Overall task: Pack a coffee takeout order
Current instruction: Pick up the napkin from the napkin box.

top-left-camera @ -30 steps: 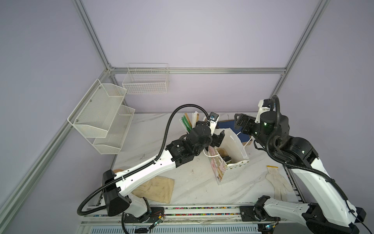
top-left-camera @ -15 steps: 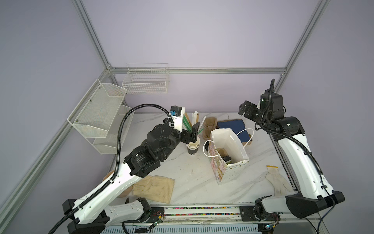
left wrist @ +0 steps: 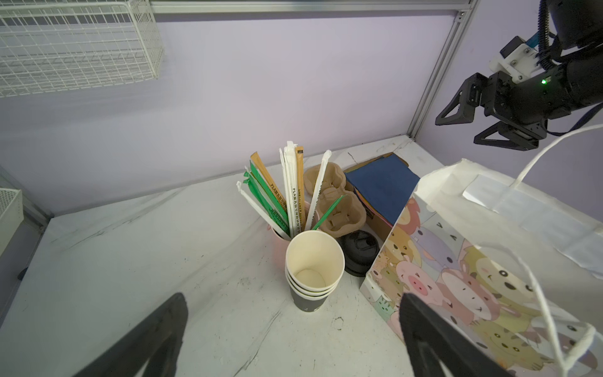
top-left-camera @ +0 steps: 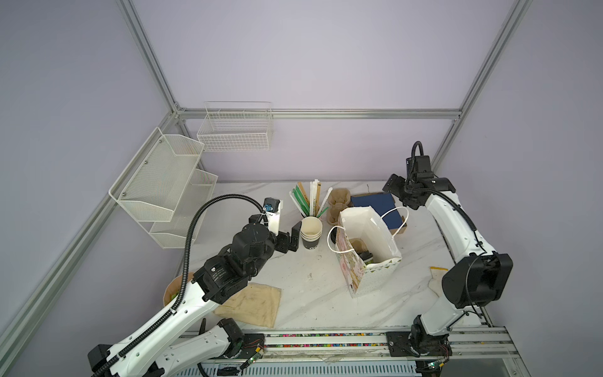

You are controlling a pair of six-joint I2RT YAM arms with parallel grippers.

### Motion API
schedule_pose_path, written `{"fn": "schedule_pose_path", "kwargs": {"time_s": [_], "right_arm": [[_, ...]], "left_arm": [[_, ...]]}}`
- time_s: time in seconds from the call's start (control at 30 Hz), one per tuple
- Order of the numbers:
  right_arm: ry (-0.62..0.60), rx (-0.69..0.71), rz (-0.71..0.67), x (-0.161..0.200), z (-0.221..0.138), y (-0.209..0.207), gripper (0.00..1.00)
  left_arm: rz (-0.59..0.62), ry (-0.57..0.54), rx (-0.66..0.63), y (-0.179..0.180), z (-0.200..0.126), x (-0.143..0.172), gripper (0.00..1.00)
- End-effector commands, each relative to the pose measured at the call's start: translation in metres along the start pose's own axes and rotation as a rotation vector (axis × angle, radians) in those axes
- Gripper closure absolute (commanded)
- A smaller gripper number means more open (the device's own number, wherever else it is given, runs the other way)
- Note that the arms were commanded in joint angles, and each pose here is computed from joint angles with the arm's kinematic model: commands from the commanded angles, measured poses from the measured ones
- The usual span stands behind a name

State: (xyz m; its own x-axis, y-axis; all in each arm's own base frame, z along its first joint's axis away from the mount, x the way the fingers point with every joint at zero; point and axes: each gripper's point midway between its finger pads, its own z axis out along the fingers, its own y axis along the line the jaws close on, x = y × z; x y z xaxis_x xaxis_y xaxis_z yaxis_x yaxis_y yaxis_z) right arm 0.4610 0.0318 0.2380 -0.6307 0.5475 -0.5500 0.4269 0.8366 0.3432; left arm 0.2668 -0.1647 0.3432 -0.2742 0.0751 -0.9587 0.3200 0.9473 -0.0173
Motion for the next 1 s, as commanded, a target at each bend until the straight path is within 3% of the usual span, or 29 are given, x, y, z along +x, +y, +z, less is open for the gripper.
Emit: {"fn": "schedule_pose_path", "kwargs": {"time_s": [0.0, 0.33, 0.7, 0.97], "right_arm": [[0.006, 0.056, 0.05, 0.005, 0.03, -0.012, 0.06], [0.095, 0.134, 0.079, 0.04, 0.105, -0.031, 0.13], [0.178, 0.199, 0.066, 0.067, 0.156, -0.046, 0.25], [0.169, 0.21, 0.056, 0.067, 0.16, -0.048, 0.47]], "left_arm": [[0.04, -0.018, -0.054, 0.013, 0.002, 0.013, 0.0], [0.073, 0.013, -0.081, 0.016, 0.012, 0.03, 0.0], [0.089, 0.035, -0.102, 0.018, 0.018, 0.037, 0.0], [0.102, 0.047, -0.113, 0.018, 0.021, 0.04, 0.0]]}}
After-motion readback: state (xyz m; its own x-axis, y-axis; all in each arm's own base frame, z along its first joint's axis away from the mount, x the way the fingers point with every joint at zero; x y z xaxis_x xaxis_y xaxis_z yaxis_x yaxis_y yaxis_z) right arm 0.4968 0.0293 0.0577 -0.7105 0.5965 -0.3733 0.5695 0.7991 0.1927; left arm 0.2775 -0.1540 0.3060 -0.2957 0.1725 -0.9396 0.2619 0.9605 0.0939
